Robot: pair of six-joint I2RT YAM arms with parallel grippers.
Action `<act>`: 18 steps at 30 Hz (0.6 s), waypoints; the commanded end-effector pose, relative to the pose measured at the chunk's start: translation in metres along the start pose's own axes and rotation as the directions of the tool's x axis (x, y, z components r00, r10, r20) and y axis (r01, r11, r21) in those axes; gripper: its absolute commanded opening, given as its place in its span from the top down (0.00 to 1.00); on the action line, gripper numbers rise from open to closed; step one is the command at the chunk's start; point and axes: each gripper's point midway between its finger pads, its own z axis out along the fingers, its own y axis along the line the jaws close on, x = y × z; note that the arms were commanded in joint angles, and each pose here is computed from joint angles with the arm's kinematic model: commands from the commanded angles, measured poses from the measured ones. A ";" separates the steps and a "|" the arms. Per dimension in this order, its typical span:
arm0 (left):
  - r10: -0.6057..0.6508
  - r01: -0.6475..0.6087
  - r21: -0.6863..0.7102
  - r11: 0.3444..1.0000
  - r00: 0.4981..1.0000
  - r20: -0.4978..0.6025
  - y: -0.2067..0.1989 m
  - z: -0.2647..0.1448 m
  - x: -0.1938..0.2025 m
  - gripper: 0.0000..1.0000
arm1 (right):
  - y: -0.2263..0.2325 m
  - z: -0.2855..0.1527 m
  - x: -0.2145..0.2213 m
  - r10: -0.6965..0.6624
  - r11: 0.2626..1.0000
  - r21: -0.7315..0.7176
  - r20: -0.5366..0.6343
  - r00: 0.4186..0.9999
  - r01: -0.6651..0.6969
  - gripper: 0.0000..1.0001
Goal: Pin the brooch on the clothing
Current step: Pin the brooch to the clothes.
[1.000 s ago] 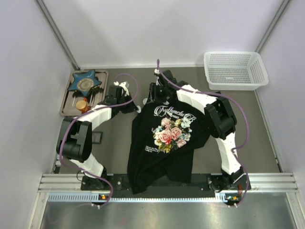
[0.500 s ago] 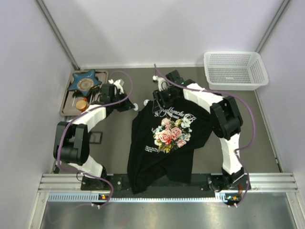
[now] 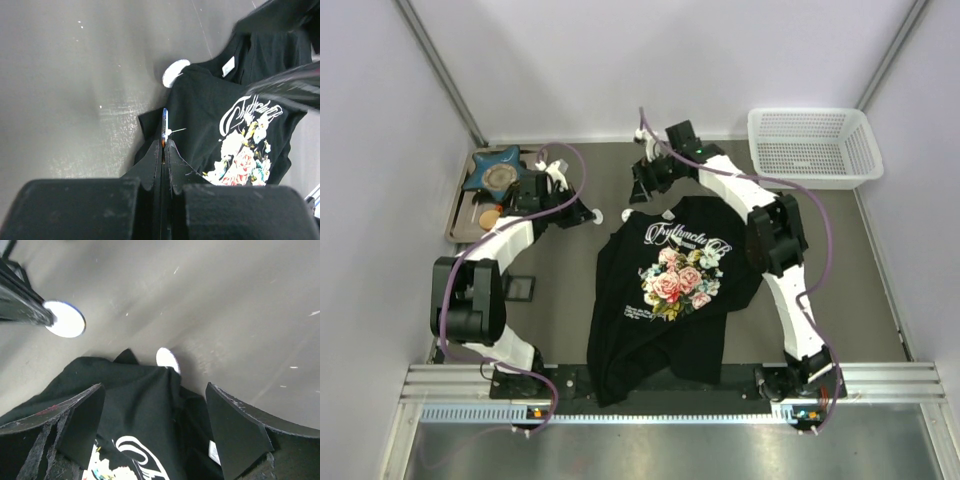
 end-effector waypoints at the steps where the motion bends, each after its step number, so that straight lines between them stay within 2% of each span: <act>1: 0.014 -0.016 0.024 1.000 0.998 0.066 -0.006 -0.004 -0.027 1.00 | 0.028 0.026 0.011 -0.028 0.997 -0.077 -0.041 0.999 0.024 0.20; 3: 0.000 -0.002 0.020 1.000 0.998 0.069 -0.002 -0.006 -0.027 1.00 | 0.030 0.031 0.019 -0.036 0.997 -0.073 -0.060 0.998 0.032 0.22; 6: -0.010 0.009 0.013 1.000 0.998 0.069 0.002 -0.008 -0.025 1.00 | 0.027 0.042 0.033 -0.052 0.998 -0.048 -0.096 0.994 0.047 0.32; 9: -0.009 0.008 0.013 1.000 0.998 0.068 0.003 -0.009 -0.024 1.00 | 0.022 0.046 0.041 -0.062 0.998 -0.019 -0.122 0.991 0.060 0.51; 10: -0.010 0.009 0.012 1.000 0.998 0.066 0.003 -0.010 -0.023 1.00 | 0.022 0.045 0.041 -0.069 0.998 -0.015 -0.126 0.990 0.067 0.65; 11: -0.009 0.008 0.011 1.000 0.998 0.067 0.004 -0.010 -0.024 1.00 | 0.022 0.045 0.041 -0.072 0.997 -0.011 -0.127 0.989 0.071 0.71; 13: -0.012 0.011 0.008 1.000 0.998 0.065 0.005 -0.011 -0.024 1.00 | 0.022 0.042 0.039 -0.096 0.995 -0.006 -0.129 0.987 0.096 0.95; 14: -0.012 0.011 0.014 1.000 0.998 0.065 0.005 -0.011 -0.024 1.00 | 0.024 0.039 0.036 -0.105 0.994 -0.001 -0.127 0.986 0.106 1.00; 18: -0.011 0.010 0.023 1.000 0.998 0.067 0.003 -0.012 -0.026 1.00 | 0.027 0.032 0.035 -0.122 0.992 -0.002 -0.130 0.984 0.123 1.00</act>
